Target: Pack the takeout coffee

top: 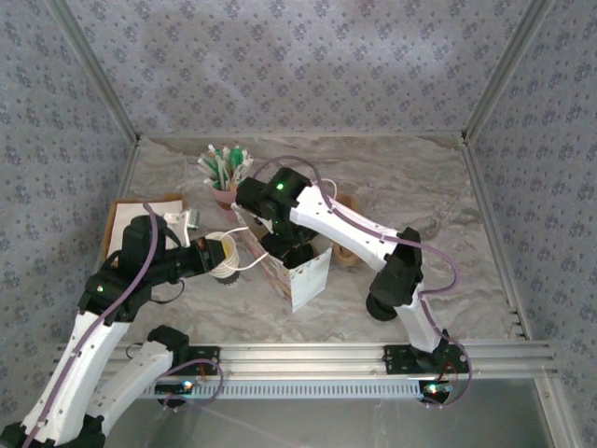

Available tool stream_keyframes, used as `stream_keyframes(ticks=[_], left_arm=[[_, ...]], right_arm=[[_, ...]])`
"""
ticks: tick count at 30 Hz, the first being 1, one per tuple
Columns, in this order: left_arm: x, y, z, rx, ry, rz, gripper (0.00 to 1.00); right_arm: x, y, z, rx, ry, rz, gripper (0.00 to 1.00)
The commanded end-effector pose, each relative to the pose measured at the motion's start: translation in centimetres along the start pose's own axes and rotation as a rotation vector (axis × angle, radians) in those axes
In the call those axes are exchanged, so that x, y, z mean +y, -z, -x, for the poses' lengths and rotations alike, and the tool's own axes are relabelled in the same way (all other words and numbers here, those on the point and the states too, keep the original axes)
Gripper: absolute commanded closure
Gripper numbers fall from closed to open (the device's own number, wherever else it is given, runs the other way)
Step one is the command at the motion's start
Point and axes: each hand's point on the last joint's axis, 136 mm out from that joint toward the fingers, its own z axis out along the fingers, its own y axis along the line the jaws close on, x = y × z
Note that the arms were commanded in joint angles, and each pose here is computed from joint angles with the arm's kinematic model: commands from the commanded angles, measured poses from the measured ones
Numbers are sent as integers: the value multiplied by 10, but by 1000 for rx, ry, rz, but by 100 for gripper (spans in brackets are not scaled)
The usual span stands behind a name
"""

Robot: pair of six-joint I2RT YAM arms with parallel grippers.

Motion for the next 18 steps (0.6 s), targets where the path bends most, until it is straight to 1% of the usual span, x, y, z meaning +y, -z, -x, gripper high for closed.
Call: stream_keyframes(ticks=[1, 18], left_arm=[[-4, 1, 4, -13, -31, -5, 94], [-3, -6, 8, -3, -24, -1, 94]], right_arm=[[-3, -6, -25, 120, 10, -25, 29], [-4, -12, -24, 124, 17, -4, 29]])
